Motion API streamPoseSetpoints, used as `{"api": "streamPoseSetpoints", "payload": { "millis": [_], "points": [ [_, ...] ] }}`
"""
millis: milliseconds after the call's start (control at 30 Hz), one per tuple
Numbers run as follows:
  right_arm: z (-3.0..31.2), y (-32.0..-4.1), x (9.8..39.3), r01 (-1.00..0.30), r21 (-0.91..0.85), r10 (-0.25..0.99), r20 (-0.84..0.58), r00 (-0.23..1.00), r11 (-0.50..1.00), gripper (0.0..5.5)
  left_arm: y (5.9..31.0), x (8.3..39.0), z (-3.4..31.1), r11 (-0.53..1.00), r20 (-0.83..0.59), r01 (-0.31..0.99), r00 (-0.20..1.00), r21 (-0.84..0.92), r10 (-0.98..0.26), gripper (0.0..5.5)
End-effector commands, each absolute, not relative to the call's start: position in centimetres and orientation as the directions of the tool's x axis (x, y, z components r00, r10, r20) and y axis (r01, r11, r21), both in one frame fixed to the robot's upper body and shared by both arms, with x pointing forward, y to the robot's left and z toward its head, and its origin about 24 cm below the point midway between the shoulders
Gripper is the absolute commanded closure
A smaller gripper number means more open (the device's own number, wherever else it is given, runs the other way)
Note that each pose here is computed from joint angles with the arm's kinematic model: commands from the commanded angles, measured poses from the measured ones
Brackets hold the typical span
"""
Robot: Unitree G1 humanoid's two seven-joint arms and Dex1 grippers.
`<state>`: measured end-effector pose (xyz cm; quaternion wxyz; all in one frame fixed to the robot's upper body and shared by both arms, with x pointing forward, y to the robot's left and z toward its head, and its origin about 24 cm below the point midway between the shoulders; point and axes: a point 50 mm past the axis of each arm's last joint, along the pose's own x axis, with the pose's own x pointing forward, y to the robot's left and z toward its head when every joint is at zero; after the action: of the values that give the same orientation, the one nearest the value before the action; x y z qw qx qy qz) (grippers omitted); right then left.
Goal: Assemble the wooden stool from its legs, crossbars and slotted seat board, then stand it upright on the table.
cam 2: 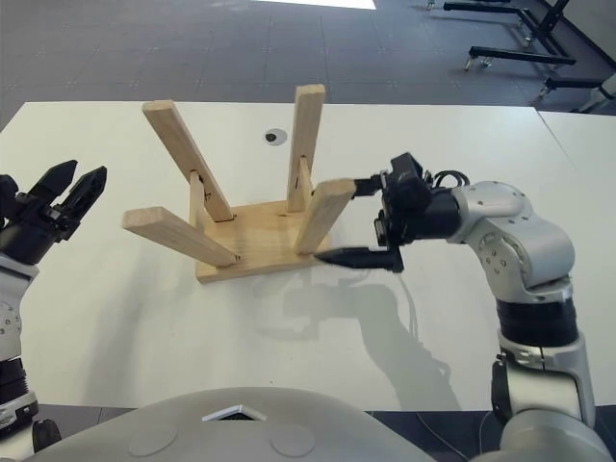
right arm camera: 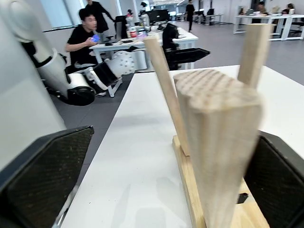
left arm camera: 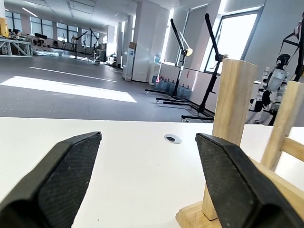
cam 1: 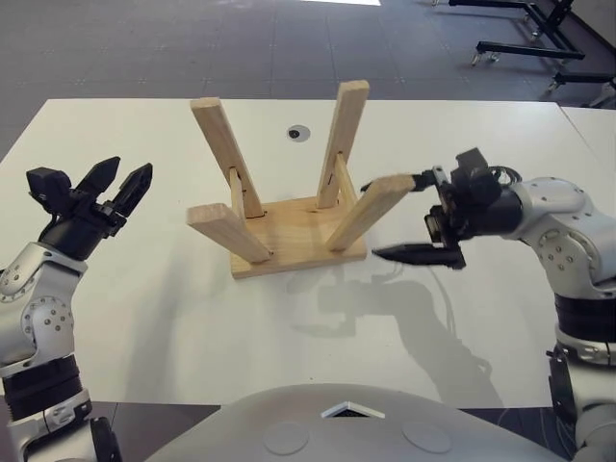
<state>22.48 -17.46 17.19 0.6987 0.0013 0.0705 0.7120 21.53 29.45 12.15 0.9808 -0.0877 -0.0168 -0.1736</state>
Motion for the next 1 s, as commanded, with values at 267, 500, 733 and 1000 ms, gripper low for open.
{"api": "streamPoseSetpoints", "payload": {
  "millis": [267,500,733,1000],
  "points": [
    [17.9,-21.4,26.0,-0.968,0.07,0.969,-0.054,0.24,0.243,0.33,29.1,22.2,12.4,0.912,0.041,0.393,0.92,-0.122,-0.391,1.86],
    [21.3,-21.2,28.3,-0.969,0.028,0.933,0.266,0.243,0.245,0.33,27.3,24.1,15.4,0.837,0.178,0.536,0.839,-0.111,-0.514,1.86],
    [19.4,-18.9,32.5,-0.95,0.046,0.908,0.284,0.308,0.308,0.33,24.4,25.4,18.2,0.679,0.298,0.726,0.676,-0.11,-0.674,1.86],
    [15.8,-16.2,32.2,-0.985,0.074,0.967,0.191,0.167,0.156,0.33,20.4,26.4,17.1,0.399,0.276,0.891,0.448,-0.217,-0.85,1.86]
  ]
}}
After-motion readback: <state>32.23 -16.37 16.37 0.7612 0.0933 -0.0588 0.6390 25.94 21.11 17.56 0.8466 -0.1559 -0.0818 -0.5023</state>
